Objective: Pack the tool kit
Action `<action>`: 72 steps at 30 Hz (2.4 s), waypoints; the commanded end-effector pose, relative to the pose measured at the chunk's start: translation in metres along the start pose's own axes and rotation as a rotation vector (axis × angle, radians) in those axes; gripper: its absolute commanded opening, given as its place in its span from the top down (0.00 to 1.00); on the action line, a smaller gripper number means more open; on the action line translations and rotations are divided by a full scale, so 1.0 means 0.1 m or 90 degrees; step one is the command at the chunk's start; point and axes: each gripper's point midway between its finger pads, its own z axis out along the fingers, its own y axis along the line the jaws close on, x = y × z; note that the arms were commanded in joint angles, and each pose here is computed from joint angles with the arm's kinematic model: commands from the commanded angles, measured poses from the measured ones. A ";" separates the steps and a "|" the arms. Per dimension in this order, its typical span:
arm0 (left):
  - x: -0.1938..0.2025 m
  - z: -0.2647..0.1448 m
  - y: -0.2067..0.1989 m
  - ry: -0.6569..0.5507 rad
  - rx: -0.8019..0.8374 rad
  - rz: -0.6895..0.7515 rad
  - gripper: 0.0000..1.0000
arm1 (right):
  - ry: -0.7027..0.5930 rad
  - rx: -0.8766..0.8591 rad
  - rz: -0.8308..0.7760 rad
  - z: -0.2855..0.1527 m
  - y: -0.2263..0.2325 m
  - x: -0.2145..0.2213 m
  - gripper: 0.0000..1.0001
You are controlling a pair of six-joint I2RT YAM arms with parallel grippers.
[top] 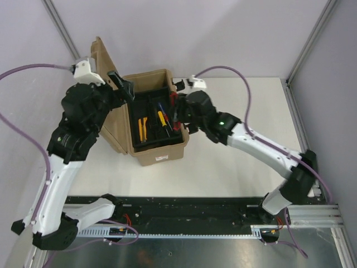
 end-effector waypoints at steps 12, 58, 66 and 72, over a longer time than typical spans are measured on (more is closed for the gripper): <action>-0.56 -0.60 -0.04 -0.103 0.065 0.038 0.13 | 0.062 -0.065 -0.038 1.06 1.19 0.43 1.00; -0.59 -0.03 0.74 -0.066 -0.124 -0.038 0.05 | -0.057 0.012 -0.033 0.28 0.62 -0.37 0.45; -0.54 0.27 1.33 -0.037 -0.162 -0.190 0.16 | -0.050 0.073 0.010 0.00 -0.09 -0.33 0.45; -0.25 0.55 1.31 0.032 -0.078 -0.234 0.41 | -0.028 0.131 0.045 -0.10 -0.58 -0.23 0.47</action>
